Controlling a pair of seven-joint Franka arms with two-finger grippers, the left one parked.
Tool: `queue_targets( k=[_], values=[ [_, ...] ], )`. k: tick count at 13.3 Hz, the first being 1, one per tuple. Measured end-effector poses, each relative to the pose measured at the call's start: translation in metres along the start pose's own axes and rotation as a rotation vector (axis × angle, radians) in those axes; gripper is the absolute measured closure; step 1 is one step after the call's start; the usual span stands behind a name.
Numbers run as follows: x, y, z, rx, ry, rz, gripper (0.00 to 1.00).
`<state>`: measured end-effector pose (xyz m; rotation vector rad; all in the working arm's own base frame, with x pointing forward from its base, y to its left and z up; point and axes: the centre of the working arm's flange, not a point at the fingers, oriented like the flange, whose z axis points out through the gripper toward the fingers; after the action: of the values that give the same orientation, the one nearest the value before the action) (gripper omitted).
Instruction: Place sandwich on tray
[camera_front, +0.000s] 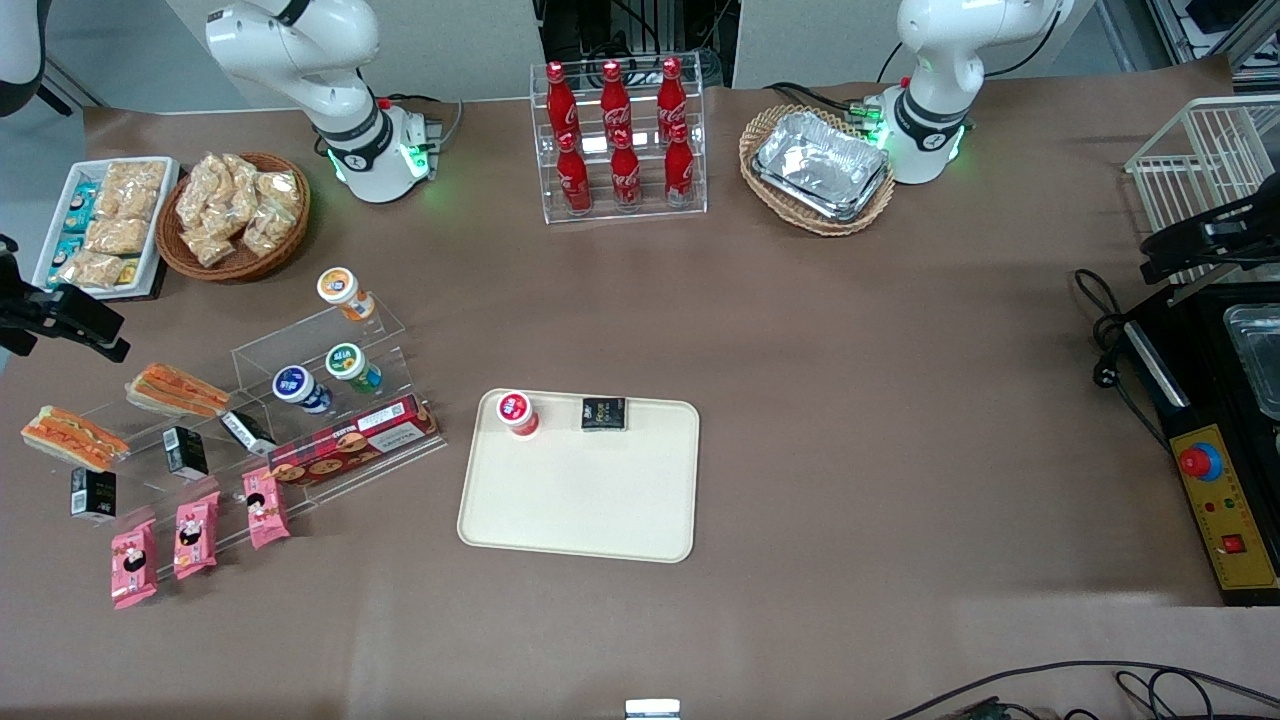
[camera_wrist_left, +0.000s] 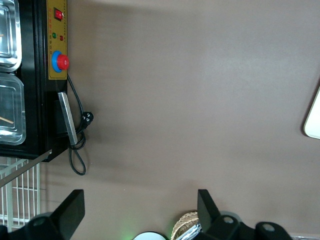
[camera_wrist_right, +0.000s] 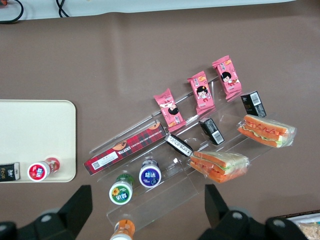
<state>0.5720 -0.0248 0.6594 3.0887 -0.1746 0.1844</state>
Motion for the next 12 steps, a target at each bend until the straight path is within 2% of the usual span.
queue_targets(
  k=[8, 12],
  values=[
    [0.0, 0.004, 0.0, -0.001, 0.0, 0.007, 0.0],
    [0.001, 0.03, 0.001, -0.008, -0.001, 0.055, 0.0]
  ],
)
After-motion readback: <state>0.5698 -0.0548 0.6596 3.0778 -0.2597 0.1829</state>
